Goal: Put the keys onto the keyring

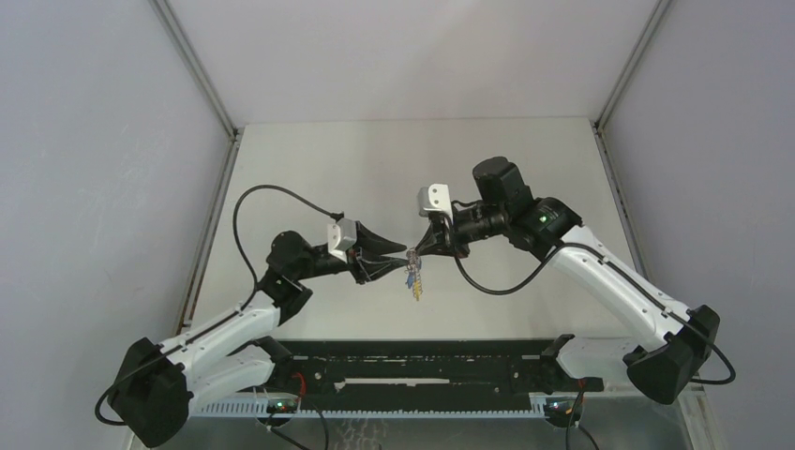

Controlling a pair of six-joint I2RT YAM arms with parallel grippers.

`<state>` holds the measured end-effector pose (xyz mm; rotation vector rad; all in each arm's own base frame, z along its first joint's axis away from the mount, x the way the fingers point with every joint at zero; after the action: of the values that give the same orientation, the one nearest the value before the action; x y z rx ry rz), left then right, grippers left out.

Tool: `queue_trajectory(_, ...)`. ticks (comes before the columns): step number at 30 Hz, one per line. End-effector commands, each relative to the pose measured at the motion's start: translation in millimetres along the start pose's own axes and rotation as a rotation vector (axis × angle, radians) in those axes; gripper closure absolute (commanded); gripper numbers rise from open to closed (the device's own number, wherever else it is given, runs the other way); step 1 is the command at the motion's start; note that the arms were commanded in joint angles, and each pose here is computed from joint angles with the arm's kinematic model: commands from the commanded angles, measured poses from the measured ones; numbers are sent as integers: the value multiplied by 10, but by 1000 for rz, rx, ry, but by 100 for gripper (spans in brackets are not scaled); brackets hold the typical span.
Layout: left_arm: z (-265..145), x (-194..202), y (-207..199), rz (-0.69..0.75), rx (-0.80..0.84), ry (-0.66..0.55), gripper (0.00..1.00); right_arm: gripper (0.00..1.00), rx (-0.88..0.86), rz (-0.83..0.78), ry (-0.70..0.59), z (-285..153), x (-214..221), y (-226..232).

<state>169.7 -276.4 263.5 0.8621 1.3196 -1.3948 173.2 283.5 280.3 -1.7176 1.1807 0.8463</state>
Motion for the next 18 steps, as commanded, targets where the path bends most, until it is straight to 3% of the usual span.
queue_trajectory(1,91,-163,6,51,-2,11,64,100,37,-66,27,-47,-130,-62)
queue_trajectory(5,101,-155,-19,54,5,22,69,100,24,-61,58,-20,-105,-36)
queue_trajectory(18,112,-136,-36,61,-13,56,69,100,24,-57,147,69,-27,-40)
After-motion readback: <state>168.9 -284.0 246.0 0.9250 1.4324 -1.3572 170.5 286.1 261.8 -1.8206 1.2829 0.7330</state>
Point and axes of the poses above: each gripper's point midway between its finger pads, its own z axis out along the fingers, its own y axis along the line the jaws close on, x = y × z, the point moved 1 cm from there along -z, back along the fingers, and after that the axes turned 15 degrees about -z, right-handed, at the moved point
